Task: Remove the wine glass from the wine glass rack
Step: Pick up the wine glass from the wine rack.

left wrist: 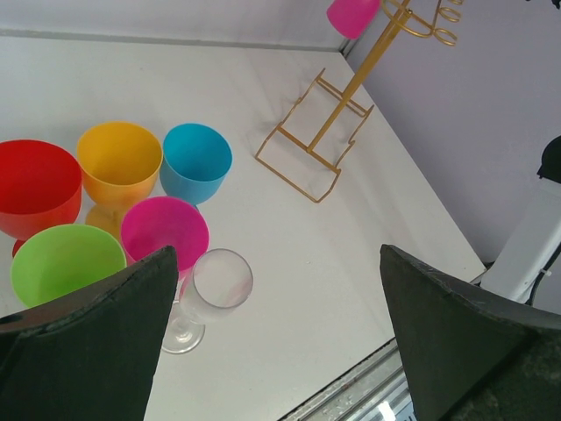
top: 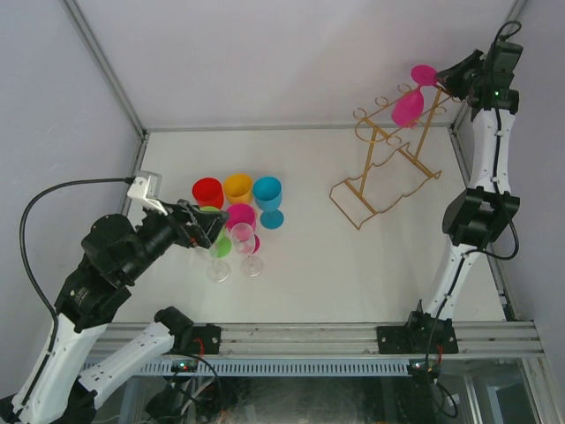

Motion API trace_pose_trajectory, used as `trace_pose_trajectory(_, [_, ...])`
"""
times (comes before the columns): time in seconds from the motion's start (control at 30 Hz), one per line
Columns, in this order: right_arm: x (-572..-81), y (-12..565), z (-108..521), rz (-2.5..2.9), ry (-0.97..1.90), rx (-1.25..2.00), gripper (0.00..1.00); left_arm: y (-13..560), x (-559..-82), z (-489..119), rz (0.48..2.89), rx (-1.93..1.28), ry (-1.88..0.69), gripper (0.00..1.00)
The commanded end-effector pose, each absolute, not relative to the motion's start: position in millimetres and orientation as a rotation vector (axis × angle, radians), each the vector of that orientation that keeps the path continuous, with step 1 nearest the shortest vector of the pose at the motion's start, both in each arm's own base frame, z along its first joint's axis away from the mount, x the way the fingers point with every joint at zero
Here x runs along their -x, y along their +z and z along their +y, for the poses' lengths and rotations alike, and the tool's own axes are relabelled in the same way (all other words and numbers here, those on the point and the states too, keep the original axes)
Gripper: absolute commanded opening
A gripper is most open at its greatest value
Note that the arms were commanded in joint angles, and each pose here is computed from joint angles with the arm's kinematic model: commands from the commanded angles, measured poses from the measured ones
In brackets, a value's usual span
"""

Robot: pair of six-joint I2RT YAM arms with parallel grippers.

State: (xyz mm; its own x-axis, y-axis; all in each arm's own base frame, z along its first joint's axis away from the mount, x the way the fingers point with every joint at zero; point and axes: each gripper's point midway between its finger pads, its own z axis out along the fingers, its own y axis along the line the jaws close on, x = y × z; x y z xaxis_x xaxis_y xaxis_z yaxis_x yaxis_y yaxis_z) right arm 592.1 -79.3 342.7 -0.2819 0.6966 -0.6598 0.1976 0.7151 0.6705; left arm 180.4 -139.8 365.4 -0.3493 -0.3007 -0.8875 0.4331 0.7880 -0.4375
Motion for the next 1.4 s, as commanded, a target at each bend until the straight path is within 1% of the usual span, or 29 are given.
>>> trace_pose_trajectory(0.0, [-587.2,368.9,-79.5,1.750,0.644,-0.736,0.03,360.9,-186.0,-144.6,1.775,-0.095,-0.770,1.00])
trace_pose_trajectory(0.03, [-585.0,373.8,-78.9,1.739,0.652,-0.737,0.00,360.0,-186.4,-145.2,1.778,-0.095,-0.771,1.00])
trace_pose_trajectory(0.57, [-577.7,426.3,-73.4,1.486,0.831,-0.832,0.00,358.8,-188.1,-145.6,1.778,-0.073,-0.780,1.00])
trace_pose_trajectory(0.83, [-586.8,432.5,-72.2,1.403,0.901,-0.884,0.00,358.1,-190.0,-146.5,1.781,-0.070,-0.778,1.00])
trace_pose_trajectory(1.37, [-616.4,427.2,-32.3,1.460,0.981,-0.859,0.00,357.9,-189.8,-147.7,1.782,-0.074,-0.783,1.00])
